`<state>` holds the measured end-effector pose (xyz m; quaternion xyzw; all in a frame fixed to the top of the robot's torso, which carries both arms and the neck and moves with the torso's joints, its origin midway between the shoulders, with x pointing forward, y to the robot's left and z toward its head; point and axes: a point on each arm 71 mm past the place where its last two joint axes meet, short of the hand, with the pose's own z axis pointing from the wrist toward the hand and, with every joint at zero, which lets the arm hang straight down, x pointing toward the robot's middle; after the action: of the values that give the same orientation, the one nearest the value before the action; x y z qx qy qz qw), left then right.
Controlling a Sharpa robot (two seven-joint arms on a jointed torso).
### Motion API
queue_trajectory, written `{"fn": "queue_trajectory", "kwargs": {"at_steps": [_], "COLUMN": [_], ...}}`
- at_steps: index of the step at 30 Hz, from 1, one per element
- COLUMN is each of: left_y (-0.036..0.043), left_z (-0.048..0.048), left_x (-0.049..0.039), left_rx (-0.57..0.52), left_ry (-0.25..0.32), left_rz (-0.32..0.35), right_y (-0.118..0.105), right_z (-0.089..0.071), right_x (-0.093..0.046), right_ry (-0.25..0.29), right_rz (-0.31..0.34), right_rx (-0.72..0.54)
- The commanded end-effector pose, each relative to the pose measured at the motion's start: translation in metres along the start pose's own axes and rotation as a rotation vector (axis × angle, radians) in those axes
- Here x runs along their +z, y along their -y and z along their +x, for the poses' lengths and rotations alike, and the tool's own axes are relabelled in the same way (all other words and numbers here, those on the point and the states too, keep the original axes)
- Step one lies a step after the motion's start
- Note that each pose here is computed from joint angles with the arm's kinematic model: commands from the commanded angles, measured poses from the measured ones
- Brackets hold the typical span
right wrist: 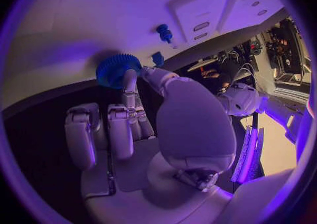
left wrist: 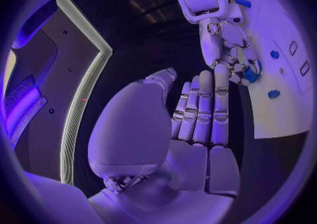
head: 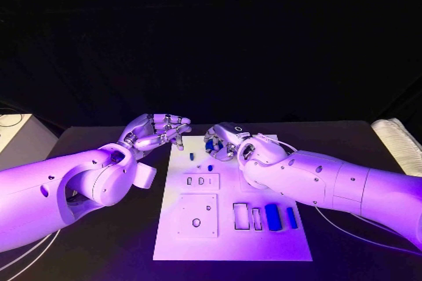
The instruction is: Assemble the parts on the task board
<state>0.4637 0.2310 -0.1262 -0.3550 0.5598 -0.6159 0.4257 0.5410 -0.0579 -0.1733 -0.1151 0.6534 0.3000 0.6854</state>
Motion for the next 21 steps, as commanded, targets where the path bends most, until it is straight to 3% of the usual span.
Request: {"fn": "queue_trajectory", "kwargs": {"at_steps": [1,21], "left_y": [0.0014,0.0012], "left_z": [0.0017,0.0012], "left_x": [0.0003,0.0003], "left_rx": [-0.004,-0.003], "left_ry": [-0.014,-0.012], "left_rz": [0.007,0.007], "right_y": [-0.002,-0.015], "right_z": [0.004,0.006], "right_x": [-0.001,-0.003], "right_ry": [-0.021,-0.02], "right_rz": [-0.022,-0.069], "right_rx": [0.009,0.048]}}
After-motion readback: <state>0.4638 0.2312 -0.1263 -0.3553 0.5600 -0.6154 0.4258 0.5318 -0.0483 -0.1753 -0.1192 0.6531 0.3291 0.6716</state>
